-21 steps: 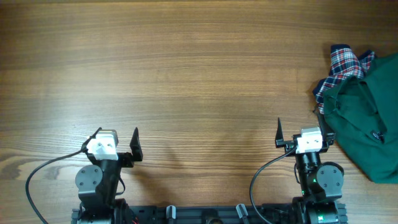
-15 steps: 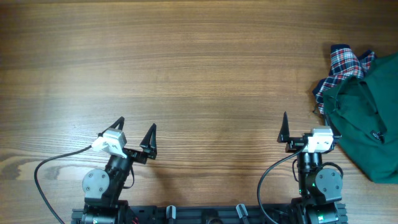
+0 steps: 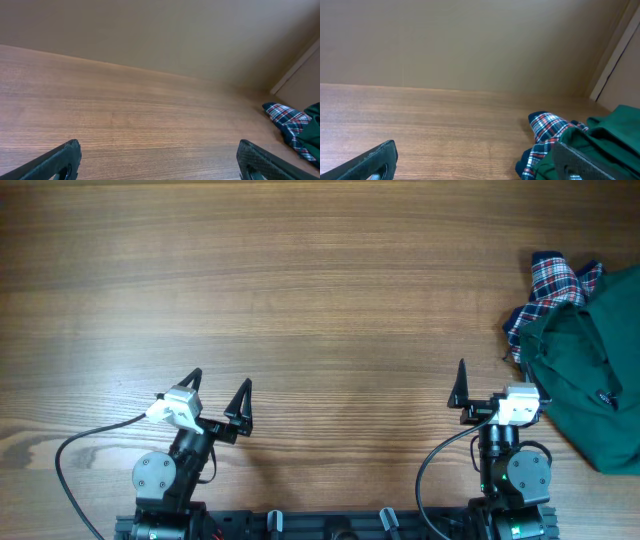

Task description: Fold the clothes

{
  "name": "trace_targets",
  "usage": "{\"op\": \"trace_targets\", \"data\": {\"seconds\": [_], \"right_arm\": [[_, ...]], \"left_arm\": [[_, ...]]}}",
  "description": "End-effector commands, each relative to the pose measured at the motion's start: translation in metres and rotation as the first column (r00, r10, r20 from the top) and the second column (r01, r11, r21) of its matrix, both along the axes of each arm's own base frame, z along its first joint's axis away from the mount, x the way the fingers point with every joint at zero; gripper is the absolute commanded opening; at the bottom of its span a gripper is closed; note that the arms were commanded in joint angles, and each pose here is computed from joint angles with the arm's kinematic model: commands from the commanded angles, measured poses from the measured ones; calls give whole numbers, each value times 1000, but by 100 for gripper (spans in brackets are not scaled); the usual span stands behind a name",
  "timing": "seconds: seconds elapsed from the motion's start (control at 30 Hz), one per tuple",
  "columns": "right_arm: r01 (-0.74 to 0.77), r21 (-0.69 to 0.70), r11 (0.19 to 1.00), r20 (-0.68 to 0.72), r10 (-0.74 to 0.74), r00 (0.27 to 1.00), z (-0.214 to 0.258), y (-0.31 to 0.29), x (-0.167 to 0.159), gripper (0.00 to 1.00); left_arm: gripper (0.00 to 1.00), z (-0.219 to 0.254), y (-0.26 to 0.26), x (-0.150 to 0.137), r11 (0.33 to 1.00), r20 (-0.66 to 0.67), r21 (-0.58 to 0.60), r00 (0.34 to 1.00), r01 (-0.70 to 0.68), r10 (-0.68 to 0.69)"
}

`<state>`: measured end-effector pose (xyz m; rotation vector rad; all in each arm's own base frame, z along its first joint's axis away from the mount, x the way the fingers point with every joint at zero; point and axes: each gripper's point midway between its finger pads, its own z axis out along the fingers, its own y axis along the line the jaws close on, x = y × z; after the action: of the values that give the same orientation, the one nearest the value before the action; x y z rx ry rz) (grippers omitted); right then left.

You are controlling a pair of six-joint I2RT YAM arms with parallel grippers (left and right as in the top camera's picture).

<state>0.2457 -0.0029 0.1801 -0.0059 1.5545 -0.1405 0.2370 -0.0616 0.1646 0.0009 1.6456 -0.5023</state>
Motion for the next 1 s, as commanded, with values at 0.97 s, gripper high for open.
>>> {"op": "trace_targets", "data": {"seconds": [0.97], "right_arm": [[-434, 259, 863, -24, 454, 890, 57, 79, -14, 100]], "left_arm": [[100, 44, 6, 14, 998, -120, -31, 992, -48, 44]]}}
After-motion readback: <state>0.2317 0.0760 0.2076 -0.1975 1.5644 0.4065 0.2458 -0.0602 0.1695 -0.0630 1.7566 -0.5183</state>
